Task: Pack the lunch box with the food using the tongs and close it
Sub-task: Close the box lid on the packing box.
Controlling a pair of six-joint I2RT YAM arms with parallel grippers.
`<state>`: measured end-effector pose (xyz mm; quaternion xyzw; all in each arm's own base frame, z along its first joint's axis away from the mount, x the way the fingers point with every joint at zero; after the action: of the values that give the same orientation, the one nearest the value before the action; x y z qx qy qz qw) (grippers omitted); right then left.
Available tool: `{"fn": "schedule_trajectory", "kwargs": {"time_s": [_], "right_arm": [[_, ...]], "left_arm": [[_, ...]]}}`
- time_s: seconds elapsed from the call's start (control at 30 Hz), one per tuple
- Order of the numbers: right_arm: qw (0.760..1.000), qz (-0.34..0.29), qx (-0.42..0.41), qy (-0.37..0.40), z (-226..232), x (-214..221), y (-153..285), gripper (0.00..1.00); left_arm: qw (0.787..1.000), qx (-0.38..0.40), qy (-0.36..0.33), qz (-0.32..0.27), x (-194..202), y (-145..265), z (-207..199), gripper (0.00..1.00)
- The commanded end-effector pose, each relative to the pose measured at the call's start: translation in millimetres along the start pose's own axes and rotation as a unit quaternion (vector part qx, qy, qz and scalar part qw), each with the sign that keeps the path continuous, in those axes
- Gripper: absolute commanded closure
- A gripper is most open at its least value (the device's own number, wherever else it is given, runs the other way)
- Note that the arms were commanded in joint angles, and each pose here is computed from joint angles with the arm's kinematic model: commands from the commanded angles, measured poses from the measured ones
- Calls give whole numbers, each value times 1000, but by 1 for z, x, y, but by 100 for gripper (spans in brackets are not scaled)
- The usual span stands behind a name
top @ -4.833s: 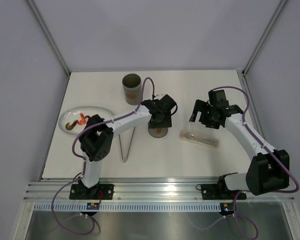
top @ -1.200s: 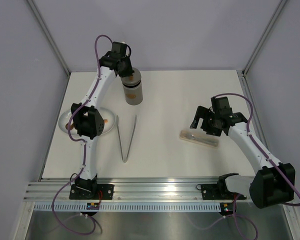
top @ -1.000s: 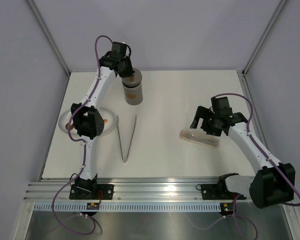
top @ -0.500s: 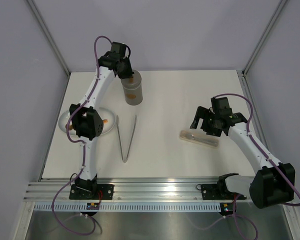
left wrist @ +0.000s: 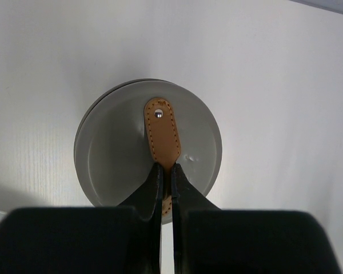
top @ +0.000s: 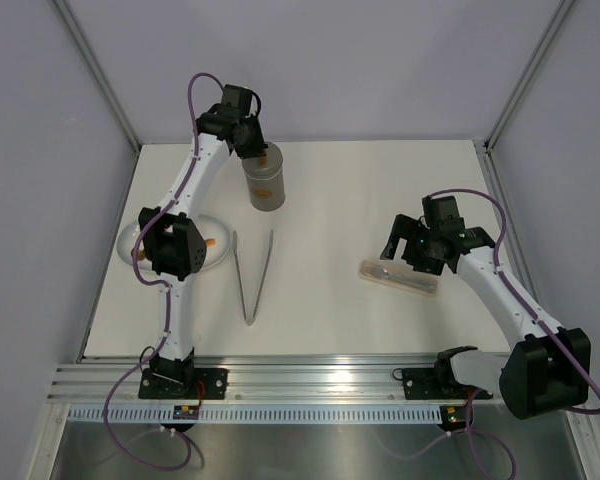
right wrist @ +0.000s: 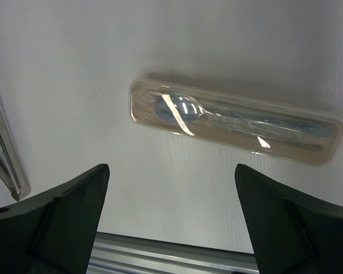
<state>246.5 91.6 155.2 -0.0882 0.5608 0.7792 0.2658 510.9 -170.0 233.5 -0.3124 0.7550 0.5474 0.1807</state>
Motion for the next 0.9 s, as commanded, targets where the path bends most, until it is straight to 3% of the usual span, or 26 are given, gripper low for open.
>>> {"fn": "schedule_trajectory", "kwargs": {"time_s": [0.0, 0.87], "right_arm": [[1000, -22, 1, -3, 0, -7, 3, 0], [1000, -24, 1, -2, 0, -7, 3, 1]], "left_arm": [[1000, -6, -2, 0, -2, 16, 4, 100], [1000, -20, 0, 24, 13, -9, 12, 100]]}}
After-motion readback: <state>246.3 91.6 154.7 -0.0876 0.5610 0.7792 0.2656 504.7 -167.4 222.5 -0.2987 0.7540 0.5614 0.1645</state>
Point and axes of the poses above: each gripper's point midway between its finger pads, its own y axis back along the fingers, its own z axis along the line the jaws close on, x = y × z, the point moved 4 cm from there along y, back along the fingers
